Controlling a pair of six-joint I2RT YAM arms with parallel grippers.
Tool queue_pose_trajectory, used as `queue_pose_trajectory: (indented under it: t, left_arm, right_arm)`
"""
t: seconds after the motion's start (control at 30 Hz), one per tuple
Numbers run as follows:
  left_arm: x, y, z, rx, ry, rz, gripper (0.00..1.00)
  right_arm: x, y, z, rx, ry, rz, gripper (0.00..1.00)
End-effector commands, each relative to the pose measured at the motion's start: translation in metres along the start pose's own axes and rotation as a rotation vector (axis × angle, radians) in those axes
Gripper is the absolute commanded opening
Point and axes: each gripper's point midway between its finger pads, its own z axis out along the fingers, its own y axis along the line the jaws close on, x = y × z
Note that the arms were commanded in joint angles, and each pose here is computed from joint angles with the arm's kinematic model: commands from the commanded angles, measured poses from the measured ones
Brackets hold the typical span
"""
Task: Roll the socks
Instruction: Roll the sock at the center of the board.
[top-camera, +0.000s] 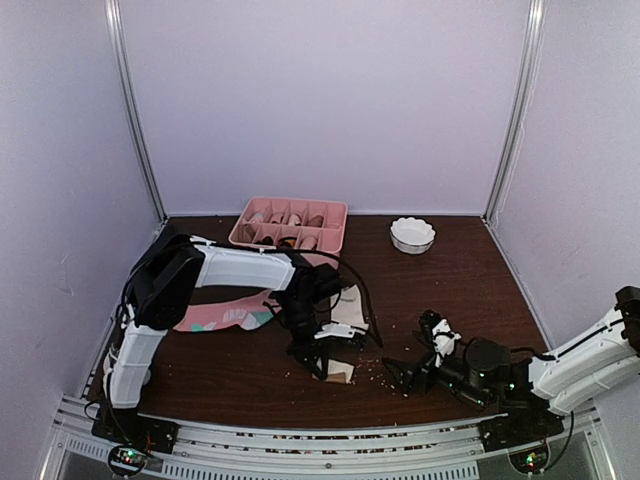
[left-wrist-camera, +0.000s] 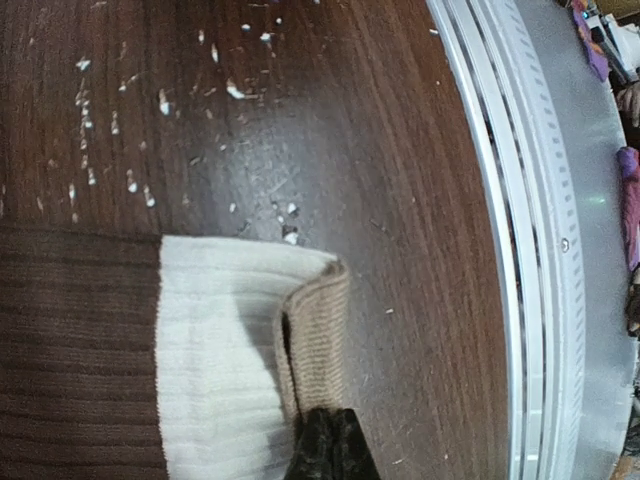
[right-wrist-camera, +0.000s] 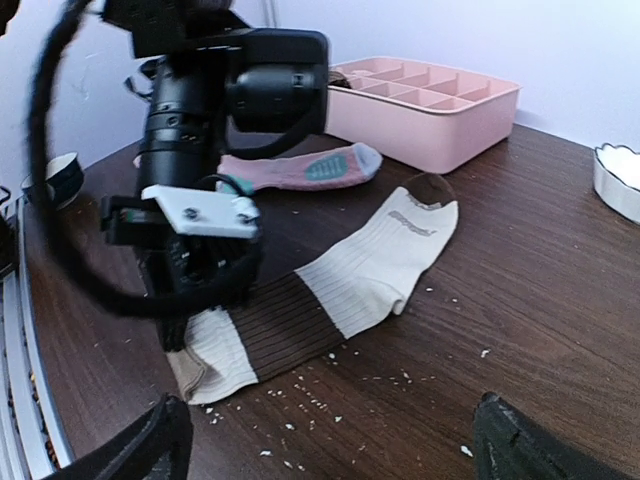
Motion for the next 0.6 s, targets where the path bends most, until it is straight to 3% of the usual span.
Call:
queue_pose_trajectory:
  t: [0.0,0.2,0.57]
  left_arm:
    - [0.009,-0.009,0.000,0.126,-0.004,-0.097,0.01]
    - [0.007,-0.009,0.005,0.225,0.005,-0.160,0.01]
    - [0.013,-0.005,0.011,0.245,0.034,-0.187,0.01]
  right_arm:
    - [0.008,0.032,-0.004,-0.155,0.028,-0.149,0.93]
    - [0.035,0.081,0.002,-0.307,0.172,-0.388,0.70]
    - [0.070,0.124,0.039,-0.426,0.312,-0.710,0.46]
